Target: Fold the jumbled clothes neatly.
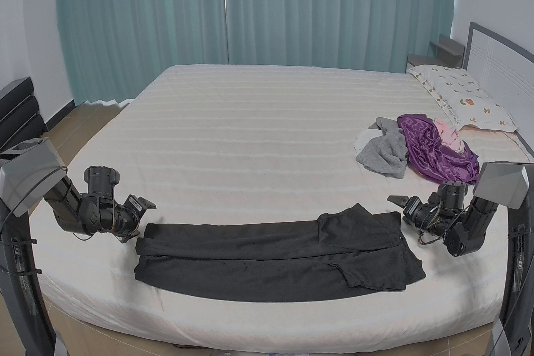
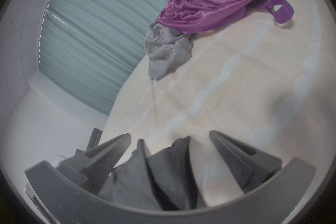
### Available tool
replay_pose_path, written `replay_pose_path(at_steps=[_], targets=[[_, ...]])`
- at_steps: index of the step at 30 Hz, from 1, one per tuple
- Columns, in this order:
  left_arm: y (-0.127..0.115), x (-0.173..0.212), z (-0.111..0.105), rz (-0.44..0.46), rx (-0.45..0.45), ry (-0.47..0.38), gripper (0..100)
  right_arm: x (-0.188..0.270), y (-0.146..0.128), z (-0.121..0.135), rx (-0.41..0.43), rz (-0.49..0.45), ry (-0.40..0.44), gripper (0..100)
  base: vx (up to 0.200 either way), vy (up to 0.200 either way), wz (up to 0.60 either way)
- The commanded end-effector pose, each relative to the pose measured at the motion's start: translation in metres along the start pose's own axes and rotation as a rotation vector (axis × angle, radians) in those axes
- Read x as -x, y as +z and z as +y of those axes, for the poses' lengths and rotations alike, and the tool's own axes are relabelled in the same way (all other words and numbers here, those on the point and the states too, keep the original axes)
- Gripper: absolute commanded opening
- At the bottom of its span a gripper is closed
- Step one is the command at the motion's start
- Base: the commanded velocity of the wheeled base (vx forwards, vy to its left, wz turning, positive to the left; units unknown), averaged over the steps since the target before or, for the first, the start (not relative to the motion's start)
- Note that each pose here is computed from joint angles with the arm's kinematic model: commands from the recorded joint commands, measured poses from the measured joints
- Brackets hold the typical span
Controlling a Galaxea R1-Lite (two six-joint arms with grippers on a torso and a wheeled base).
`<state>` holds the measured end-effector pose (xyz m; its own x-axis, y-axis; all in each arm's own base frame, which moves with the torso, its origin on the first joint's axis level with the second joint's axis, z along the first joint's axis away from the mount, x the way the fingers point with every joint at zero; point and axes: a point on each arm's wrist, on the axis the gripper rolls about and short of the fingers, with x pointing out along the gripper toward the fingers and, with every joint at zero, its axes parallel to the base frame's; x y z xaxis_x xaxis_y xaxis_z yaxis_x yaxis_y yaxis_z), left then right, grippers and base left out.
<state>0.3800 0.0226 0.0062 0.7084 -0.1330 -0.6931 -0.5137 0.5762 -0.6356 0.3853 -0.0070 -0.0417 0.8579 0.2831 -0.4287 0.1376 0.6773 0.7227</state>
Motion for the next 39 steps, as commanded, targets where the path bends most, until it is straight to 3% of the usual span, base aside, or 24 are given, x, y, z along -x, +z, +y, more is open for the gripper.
replay_pose_path(at_steps=[1,6,11,17,26,34,39], targets=[[-0.001,0.030,-0.005,-0.024,-0.010,-0.022,100,0.036,0.021,0.024,-0.049,-0.064,0.035,100,0.000,0.000,0.00],[-0.007,0.078,-0.013,-0.055,-0.020,-0.091,100,0.068,0.016,0.038,-0.052,-0.057,0.036,100,0.000,0.000,0.00],[-0.019,0.091,-0.005,-0.025,-0.017,-0.076,100,0.095,0.008,0.045,-0.061,-0.041,0.025,100,0.000,0.000,0.00],[-0.040,0.102,0.005,0.033,-0.024,-0.057,100,0.125,-0.001,0.045,-0.071,-0.036,0.000,100,-0.200,0.000,0.00],[-0.068,0.106,0.021,0.128,-0.047,-0.044,100,0.135,-0.036,0.039,-0.083,0.075,-0.035,100,-0.133,0.000,0.00],[-0.080,0.090,0.027,0.152,-0.069,-0.020,100,0.140,-0.045,0.033,-0.094,0.094,-0.053,100,0.000,0.000,0.00],[-0.085,0.068,0.029,0.109,-0.085,0.030,100,0.135,-0.048,0.032,-0.108,0.106,-0.053,100,0.000,0.000,0.00]])
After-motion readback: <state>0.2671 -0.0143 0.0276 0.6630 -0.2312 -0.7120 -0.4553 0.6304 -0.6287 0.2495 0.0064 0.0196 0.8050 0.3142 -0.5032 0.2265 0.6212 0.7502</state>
